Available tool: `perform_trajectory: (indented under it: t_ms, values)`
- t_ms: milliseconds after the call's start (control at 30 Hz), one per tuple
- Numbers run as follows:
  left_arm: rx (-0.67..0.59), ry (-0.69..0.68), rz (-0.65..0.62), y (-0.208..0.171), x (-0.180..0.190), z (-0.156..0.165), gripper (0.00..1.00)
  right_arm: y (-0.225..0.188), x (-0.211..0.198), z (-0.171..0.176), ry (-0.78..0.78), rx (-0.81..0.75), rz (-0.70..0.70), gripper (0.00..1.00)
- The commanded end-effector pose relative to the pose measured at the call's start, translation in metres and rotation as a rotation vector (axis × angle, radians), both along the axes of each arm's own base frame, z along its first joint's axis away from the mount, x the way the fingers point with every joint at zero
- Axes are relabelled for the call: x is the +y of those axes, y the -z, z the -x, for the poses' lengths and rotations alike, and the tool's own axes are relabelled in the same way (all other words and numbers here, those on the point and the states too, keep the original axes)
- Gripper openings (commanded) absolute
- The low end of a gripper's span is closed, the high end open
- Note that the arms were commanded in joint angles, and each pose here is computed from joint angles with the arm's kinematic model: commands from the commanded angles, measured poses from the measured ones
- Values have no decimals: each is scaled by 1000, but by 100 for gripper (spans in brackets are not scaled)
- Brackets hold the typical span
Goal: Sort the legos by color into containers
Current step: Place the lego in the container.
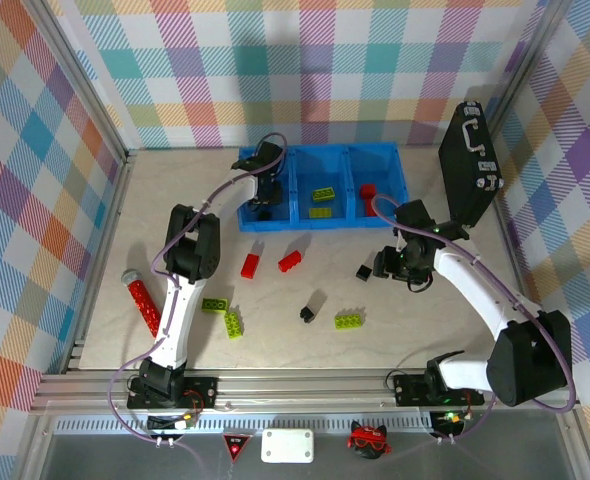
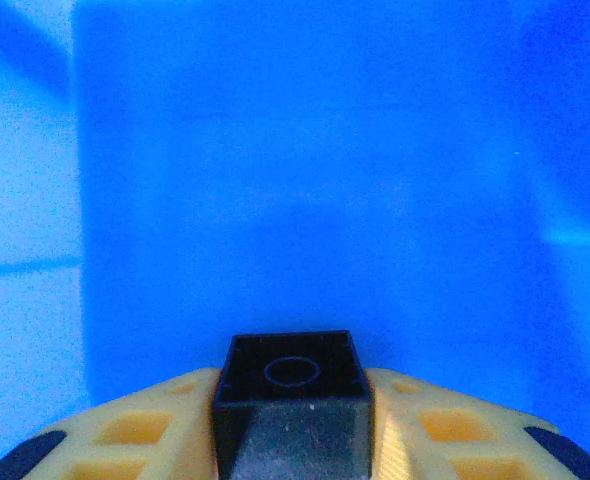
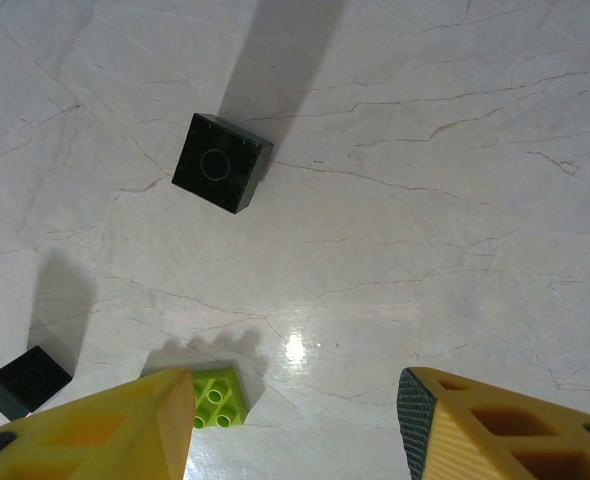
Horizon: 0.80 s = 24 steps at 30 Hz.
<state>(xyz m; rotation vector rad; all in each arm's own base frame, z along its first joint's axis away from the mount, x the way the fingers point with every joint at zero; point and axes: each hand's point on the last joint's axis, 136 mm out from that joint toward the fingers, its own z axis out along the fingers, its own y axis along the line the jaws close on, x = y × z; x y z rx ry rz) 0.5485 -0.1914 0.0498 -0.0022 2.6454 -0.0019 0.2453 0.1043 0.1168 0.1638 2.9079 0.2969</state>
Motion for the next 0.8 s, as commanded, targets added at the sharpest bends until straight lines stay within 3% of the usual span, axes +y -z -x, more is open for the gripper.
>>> perform_trajectory:
  t_ms: [0,433,767]
  values:
    - [-17,-19,18,-9,1,-6,44,-2,-2,8,-1,8,8,58]
    - [-112,2,95,-78,-4,1,50,-8,0,4,1,-12,-3,58]
    - [-123,54,186,-119,-1,52,50,-7,8,-1,-7,-8,-35,58]
